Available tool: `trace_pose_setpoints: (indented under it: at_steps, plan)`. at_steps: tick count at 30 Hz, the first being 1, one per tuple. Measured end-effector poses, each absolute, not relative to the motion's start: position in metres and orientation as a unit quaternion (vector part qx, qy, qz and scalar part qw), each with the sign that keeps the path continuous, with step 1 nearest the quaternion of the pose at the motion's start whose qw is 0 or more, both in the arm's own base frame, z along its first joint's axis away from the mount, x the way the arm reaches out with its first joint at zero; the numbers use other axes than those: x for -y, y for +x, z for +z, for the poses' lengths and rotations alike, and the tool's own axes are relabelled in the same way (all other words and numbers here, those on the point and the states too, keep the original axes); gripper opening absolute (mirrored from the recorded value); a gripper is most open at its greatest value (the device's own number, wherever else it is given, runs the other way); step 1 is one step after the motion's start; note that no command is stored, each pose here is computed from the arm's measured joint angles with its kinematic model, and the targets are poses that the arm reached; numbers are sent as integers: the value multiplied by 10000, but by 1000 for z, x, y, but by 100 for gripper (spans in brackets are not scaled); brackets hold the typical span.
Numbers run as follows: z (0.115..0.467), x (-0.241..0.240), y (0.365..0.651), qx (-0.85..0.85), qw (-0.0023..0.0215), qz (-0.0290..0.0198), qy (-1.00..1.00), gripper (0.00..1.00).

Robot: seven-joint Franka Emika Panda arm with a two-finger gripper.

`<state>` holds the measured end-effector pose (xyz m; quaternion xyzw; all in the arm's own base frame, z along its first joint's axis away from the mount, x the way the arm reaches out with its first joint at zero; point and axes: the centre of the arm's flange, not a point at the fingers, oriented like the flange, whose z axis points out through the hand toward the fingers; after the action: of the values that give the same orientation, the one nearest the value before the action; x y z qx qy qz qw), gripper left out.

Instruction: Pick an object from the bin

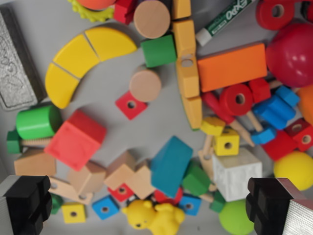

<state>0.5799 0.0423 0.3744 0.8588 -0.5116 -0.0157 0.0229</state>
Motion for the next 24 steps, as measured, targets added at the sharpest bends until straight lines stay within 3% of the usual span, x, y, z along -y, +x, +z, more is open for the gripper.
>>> trace_pose_setpoints:
  at_steps: [24]
  plan:
    - [332, -68, 590, 6273, 174, -114, 7785, 100]
